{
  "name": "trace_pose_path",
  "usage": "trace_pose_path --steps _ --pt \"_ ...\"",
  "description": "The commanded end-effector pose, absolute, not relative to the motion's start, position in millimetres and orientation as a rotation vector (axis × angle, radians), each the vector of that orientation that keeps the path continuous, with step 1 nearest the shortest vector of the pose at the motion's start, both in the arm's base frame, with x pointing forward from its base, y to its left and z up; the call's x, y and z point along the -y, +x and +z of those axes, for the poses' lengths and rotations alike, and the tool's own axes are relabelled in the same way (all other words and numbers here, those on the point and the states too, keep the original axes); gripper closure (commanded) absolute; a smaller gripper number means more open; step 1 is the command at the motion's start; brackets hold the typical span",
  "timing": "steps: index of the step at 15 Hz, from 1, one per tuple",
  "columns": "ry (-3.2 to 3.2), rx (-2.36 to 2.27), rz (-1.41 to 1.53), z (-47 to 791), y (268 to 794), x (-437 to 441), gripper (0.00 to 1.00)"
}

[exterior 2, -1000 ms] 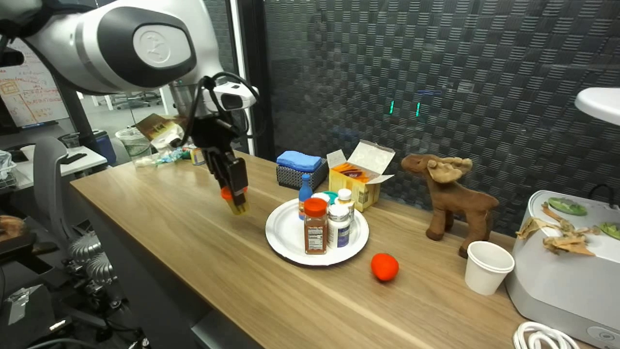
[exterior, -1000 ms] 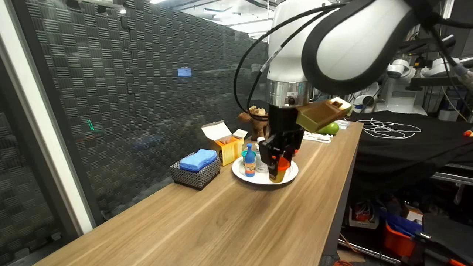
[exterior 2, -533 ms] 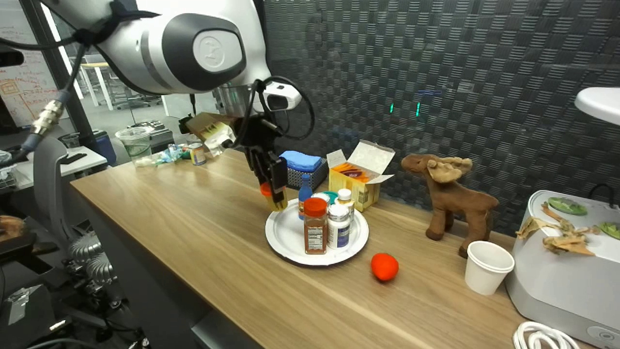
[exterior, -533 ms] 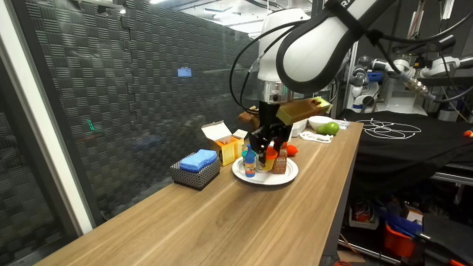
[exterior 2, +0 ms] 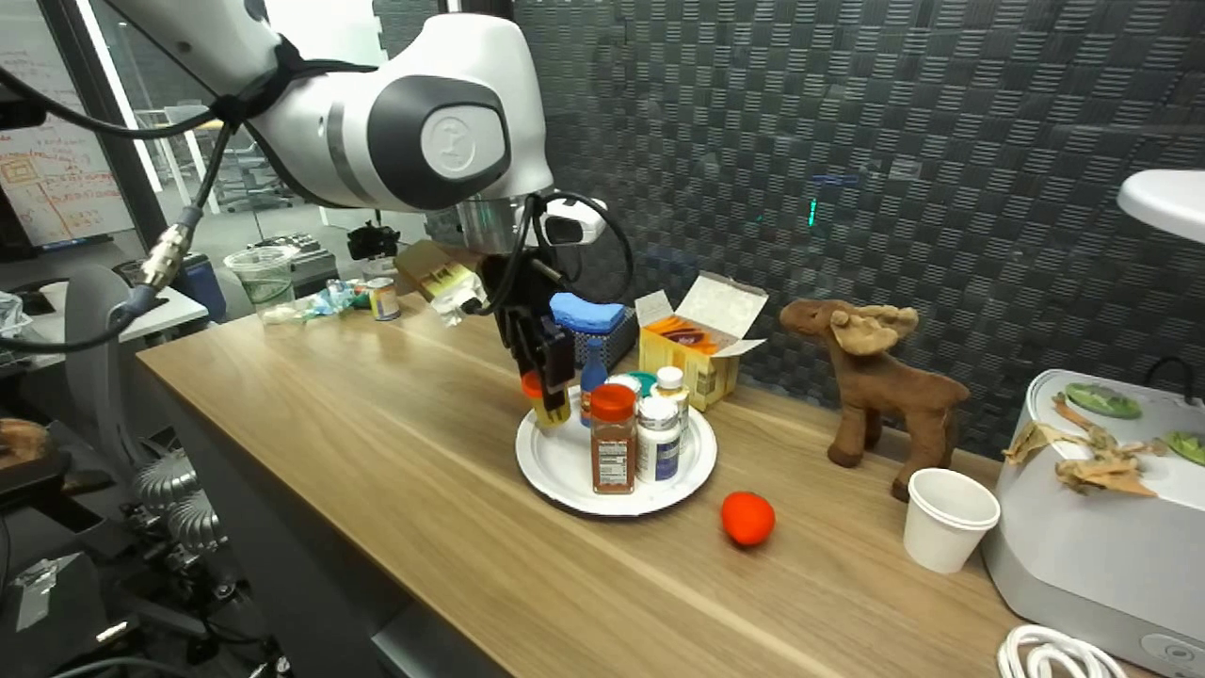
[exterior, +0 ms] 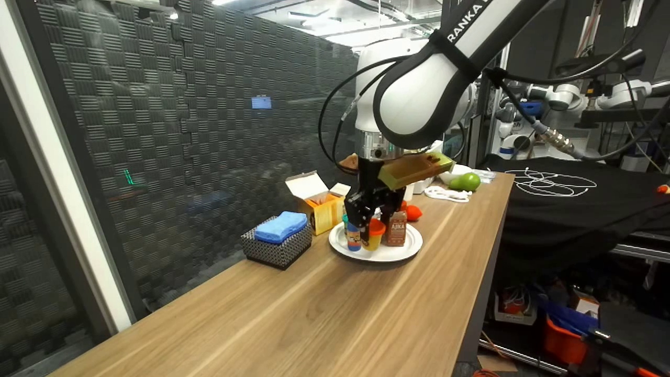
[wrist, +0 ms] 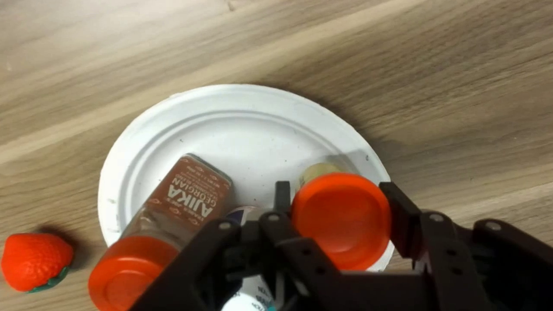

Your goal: Pick up all the objects surrounding the white plate and arrange them on the plate

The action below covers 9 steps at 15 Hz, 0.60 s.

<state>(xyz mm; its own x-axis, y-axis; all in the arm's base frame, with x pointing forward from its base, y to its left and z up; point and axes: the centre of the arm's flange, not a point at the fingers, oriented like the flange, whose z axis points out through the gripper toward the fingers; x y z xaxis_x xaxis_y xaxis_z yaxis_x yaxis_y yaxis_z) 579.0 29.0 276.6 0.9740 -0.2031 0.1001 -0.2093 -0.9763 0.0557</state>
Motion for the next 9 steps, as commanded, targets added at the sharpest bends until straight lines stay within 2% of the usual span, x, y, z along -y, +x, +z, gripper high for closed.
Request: trace_pose_path --steps 1,9 --pt "3.048 0.332 0.158 275.8 590.9 -26.6 0.72" --pt "3.040 0.332 0.118 254.4 594.7 -22.3 0.72"
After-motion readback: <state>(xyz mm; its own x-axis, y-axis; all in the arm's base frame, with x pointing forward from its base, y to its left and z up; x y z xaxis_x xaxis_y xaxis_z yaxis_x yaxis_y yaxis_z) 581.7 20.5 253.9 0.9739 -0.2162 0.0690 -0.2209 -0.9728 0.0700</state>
